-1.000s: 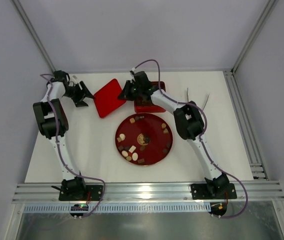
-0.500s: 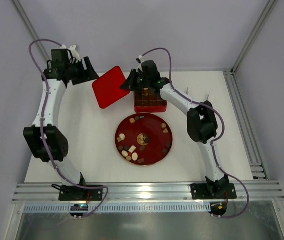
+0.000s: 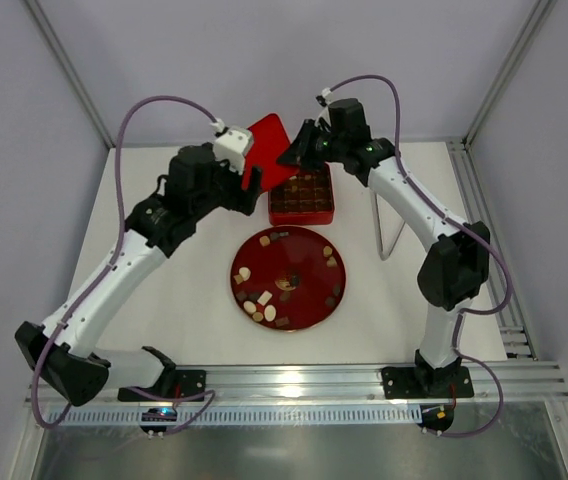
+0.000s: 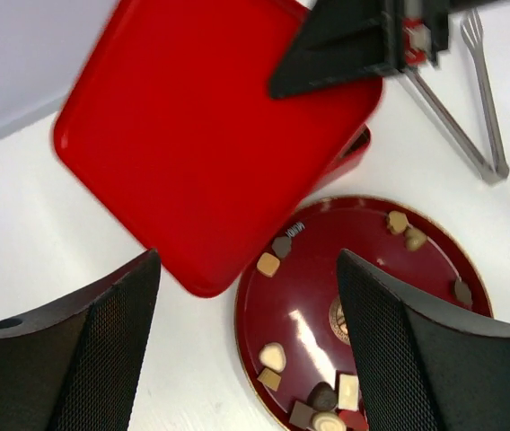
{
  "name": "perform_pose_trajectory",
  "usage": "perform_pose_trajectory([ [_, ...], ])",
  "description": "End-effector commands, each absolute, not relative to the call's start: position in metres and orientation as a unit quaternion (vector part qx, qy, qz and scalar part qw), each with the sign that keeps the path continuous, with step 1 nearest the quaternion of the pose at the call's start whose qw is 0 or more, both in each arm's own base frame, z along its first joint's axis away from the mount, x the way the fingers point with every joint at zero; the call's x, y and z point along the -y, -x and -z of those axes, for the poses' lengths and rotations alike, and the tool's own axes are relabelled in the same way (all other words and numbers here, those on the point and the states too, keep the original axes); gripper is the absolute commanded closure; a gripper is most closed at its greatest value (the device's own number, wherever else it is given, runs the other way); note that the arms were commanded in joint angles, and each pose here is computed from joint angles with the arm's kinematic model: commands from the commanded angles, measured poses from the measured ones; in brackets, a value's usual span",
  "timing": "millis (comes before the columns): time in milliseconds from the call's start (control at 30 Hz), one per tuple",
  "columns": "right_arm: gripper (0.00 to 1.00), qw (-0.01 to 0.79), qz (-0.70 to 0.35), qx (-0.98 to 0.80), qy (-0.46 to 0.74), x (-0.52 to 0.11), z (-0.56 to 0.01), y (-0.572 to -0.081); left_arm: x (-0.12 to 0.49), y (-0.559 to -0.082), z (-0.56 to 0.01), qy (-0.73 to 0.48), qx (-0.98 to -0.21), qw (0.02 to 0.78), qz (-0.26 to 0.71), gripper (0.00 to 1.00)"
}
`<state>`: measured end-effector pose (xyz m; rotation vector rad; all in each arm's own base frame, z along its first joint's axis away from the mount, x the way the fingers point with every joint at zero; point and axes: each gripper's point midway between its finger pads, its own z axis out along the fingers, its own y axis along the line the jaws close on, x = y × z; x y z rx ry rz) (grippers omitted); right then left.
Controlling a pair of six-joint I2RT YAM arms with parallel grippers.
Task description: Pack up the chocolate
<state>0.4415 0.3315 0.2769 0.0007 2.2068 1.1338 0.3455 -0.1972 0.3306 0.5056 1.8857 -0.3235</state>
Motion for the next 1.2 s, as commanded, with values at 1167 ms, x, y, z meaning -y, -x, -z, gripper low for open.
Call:
perform_pose_trajectory([
  [1167, 0.96, 0.288, -0.483, -0.827, -0.009, -0.314, -0.313, -0.39, 0.258, -0.368, -0.276, -0.381, -0.711, 0.52, -0.281, 0.3],
])
